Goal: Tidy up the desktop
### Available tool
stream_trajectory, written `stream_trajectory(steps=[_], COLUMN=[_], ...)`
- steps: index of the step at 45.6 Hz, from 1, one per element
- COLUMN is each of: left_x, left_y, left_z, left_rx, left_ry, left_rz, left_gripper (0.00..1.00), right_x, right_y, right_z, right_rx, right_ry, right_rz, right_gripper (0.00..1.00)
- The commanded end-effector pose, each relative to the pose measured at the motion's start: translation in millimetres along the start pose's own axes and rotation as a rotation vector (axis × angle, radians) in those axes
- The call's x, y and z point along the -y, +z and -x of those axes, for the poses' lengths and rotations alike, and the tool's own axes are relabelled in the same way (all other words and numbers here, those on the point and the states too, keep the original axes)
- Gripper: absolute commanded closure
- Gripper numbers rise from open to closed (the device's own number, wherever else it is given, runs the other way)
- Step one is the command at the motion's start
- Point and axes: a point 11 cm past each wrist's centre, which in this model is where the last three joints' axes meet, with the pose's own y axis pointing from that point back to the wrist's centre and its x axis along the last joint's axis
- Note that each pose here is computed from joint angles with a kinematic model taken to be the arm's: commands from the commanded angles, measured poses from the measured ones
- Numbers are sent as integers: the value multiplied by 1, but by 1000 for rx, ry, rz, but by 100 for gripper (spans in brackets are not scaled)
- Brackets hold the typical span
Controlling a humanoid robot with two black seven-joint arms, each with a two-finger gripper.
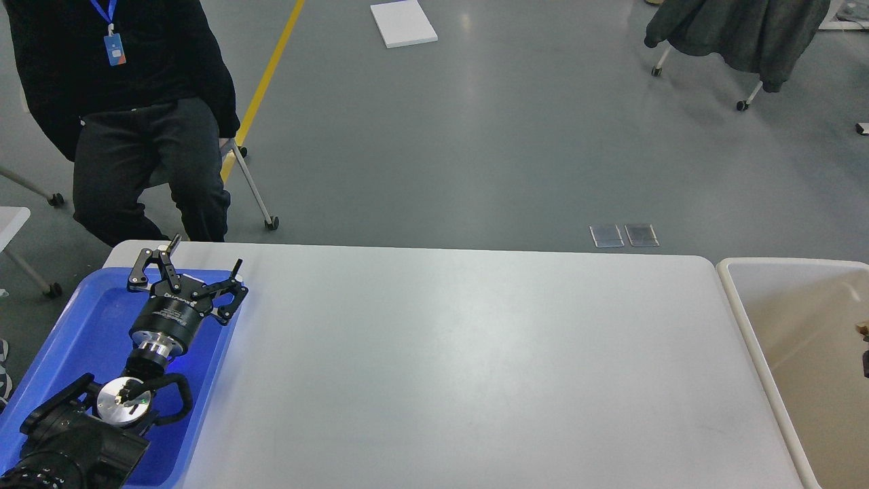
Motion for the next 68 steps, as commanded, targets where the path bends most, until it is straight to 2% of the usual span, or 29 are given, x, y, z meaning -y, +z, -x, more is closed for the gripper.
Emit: stream_trajectory(steps=[1, 15, 16, 17, 18, 21, 22, 56, 61, 68], left_x=[0, 0, 0, 0, 0, 0, 0, 0, 0, 0], left_y=[0, 0, 0, 0, 0, 0, 0, 0, 0, 0], left_z=[0, 0, 0, 0, 0, 0, 0, 0, 0, 0], left_rx=[-1, -1, -1, -1, -1, -1, -1, 1, 1, 1], left_ry=[0, 0, 0, 0, 0, 0, 0, 0, 0, 0], left_rz=[0, 0, 0, 2, 0, 2, 2, -1, -2, -2], left_gripper=[0, 0, 0, 0, 0, 0, 0, 0, 0, 0], right_x=[8, 12, 12, 12, 12, 13, 13, 13, 9, -4], right_y=[38, 55, 55, 56, 56, 57, 59, 56, 41, 16], right_z=[-8, -15, -14, -14, -13, -15, -15, -6, 15, 68], right_rx=[17, 5, 6, 13, 19, 34, 36, -56, -108, -181], right_ry=[40, 52, 49, 47, 46, 40, 38, -3, -57, -194], right_rz=[46, 50, 48, 48, 47, 39, 37, 25, -2, -44], right_gripper=[100, 100, 92, 71, 55, 18, 0, 0, 0, 0])
